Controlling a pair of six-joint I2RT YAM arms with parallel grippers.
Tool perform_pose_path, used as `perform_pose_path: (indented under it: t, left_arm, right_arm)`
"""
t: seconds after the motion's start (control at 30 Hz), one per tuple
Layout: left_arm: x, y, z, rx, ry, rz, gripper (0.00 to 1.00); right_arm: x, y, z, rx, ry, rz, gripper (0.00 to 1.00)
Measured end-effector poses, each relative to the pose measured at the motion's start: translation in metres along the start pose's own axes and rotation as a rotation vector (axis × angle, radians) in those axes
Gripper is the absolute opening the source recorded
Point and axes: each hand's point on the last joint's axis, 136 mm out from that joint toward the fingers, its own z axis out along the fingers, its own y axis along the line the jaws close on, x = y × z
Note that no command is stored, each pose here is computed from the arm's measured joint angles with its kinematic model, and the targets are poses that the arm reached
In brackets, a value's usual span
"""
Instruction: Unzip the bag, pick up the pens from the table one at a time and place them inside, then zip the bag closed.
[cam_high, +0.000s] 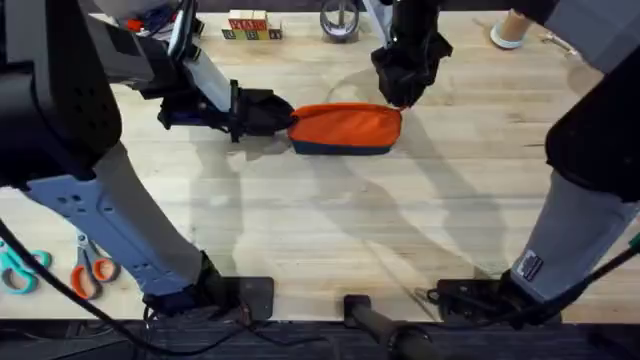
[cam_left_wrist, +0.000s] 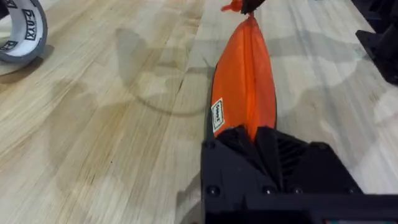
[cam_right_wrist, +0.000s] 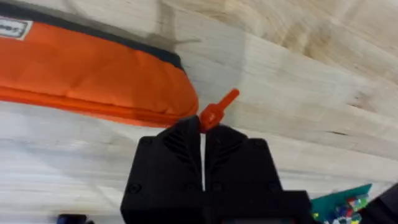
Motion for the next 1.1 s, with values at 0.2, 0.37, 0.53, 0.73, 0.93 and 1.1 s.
perform_pose_path:
  t: [0.2, 0.37, 0.53, 0.73, 0.93, 1.1]
  left_arm:
    - [0.000, 0.000, 0.000, 0.000, 0.000, 0.000, 0.040]
    - [0.000, -0.001, 0.001, 0.002, 0.000, -0.001, 0.040]
    - [0.000, -0.001, 0.001, 0.004, 0.000, -0.003, 0.040]
    - [0.000, -0.001, 0.001, 0.004, 0.000, -0.003, 0.039]
    - [0.000, -0.001, 0.001, 0.004, 0.001, -0.003, 0.039]
    - [0.000, -0.001, 0.001, 0.004, 0.001, -0.003, 0.039]
  right_arm:
    - [0.003, -0.004, 0.008, 0.003, 0.018, 0.035, 0.031]
    - [0.007, -0.014, 0.022, -0.036, 0.055, 0.131, 0.031]
    - [0.010, -0.019, 0.029, -0.131, 0.084, 0.211, 0.031]
    - [0.012, -0.021, 0.035, -0.163, 0.101, 0.238, 0.031]
    - [0.017, -0.020, 0.046, -0.159, 0.123, 0.242, 0.031]
    - [0.018, -0.020, 0.047, -0.157, 0.125, 0.242, 0.031]
